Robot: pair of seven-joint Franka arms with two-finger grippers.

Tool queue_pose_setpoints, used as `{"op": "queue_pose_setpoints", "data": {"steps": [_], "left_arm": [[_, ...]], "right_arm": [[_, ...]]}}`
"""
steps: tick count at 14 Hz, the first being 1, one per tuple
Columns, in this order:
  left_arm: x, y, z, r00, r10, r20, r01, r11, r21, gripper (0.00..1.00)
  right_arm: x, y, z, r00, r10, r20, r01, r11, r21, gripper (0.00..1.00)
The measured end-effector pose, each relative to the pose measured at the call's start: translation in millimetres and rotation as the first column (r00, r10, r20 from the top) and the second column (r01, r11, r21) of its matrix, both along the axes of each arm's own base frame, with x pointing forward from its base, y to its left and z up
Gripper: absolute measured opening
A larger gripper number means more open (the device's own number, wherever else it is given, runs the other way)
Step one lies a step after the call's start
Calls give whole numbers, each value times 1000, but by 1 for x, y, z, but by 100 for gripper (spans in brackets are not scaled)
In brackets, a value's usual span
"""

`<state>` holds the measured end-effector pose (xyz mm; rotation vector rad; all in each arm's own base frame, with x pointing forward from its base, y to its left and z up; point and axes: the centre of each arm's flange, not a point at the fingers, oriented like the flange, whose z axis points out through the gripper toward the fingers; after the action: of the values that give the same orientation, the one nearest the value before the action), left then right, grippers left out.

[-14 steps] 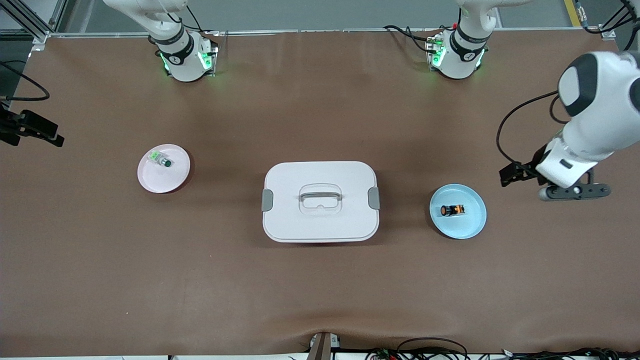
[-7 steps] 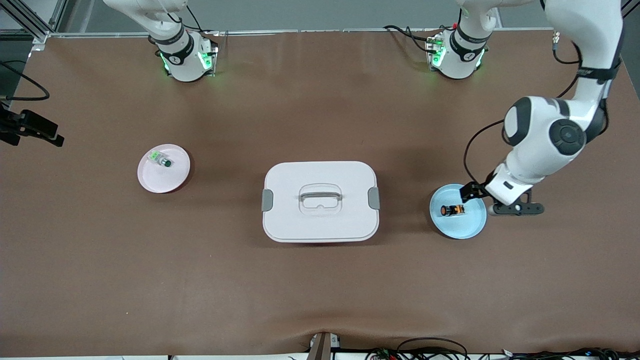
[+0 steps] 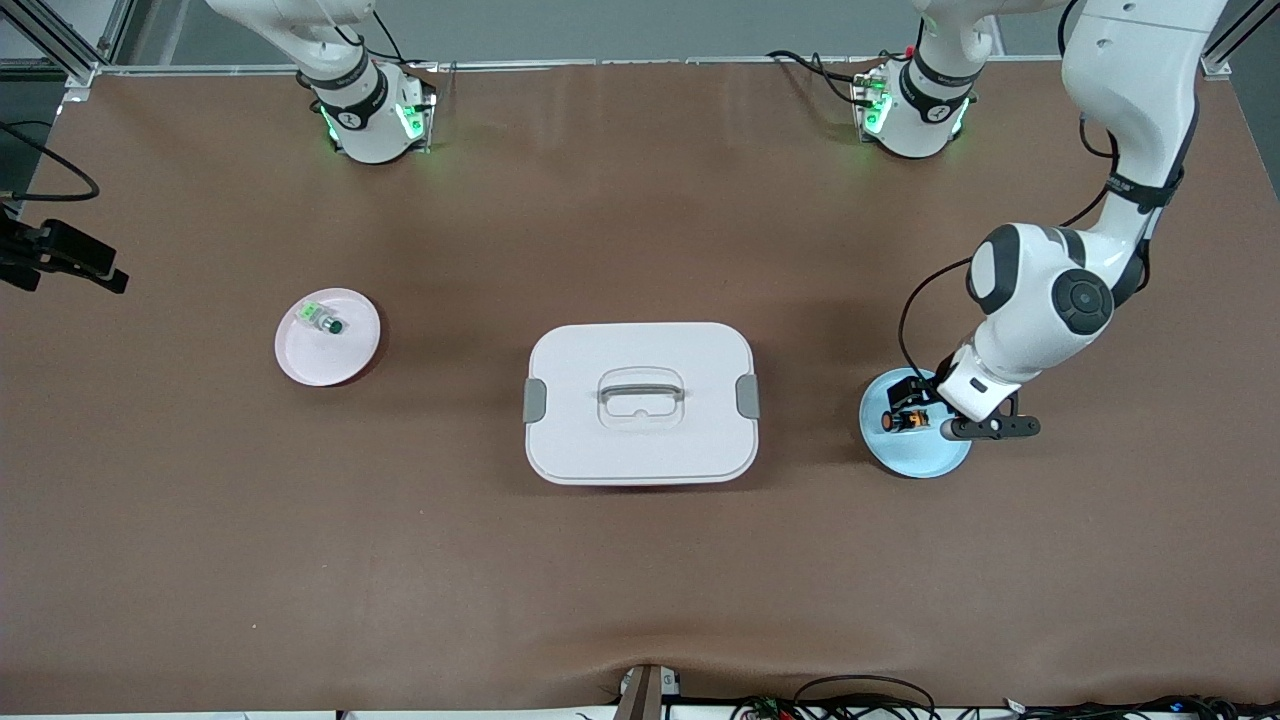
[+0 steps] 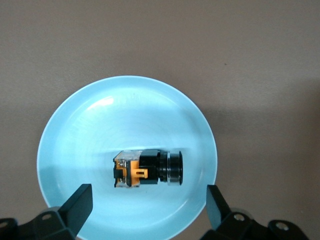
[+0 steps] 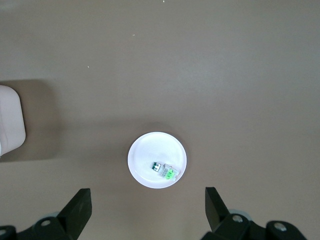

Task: Transfer orange switch to right arm and place
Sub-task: 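Lower the left gripper and grasp the orange switch on the plate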

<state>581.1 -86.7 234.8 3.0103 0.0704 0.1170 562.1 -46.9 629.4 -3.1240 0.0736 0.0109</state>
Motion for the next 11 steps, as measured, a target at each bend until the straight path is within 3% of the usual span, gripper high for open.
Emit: {"op": "queue_pose_setpoints", "data": {"steps": [11], "left_arm": [[-1, 2, -42, 1000, 18, 9, -18, 1000, -14, 100]], "right_arm": [[0, 0, 0, 1000, -1, 3, 1, 1000, 0, 100]]}}
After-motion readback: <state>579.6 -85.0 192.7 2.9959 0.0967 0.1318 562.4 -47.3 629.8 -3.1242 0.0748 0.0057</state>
